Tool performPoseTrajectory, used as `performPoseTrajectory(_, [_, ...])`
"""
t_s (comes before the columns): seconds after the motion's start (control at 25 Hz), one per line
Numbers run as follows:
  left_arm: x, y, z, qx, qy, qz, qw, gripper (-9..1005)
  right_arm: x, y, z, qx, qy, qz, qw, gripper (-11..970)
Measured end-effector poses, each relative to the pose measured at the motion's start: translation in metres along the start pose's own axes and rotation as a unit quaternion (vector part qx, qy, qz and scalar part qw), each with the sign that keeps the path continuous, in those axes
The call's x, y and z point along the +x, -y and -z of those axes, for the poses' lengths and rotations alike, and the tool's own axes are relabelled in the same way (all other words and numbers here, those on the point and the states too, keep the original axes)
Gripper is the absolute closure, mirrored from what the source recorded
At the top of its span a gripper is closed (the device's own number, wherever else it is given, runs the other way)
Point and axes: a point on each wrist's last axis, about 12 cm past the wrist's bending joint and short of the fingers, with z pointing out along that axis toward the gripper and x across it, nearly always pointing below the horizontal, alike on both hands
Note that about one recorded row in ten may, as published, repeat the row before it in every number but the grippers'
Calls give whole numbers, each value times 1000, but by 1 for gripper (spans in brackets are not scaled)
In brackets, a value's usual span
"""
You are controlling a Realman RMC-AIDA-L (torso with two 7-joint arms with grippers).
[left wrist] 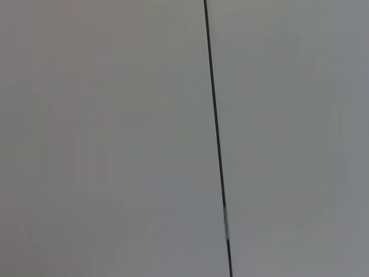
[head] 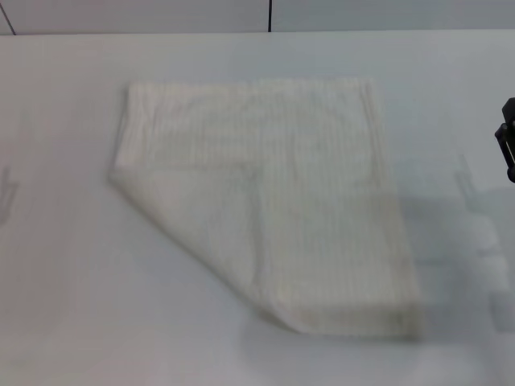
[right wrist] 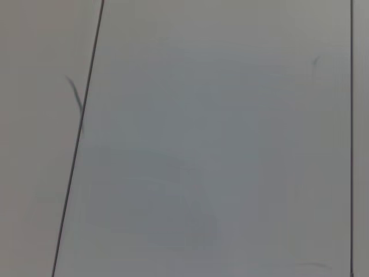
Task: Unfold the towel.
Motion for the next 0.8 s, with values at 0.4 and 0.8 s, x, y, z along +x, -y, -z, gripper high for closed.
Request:
performPoseTrajectory(0.4, [1, 3, 2, 10, -3, -2, 1000, 134, 1, -3, -2, -18, -1, 4, 1000, 245])
performPoseTrajectory(0.8, [-11, 23, -23, 38, 5, 8, 999, 134, -12, -24, -29, -35, -35, -87, 995, 245])
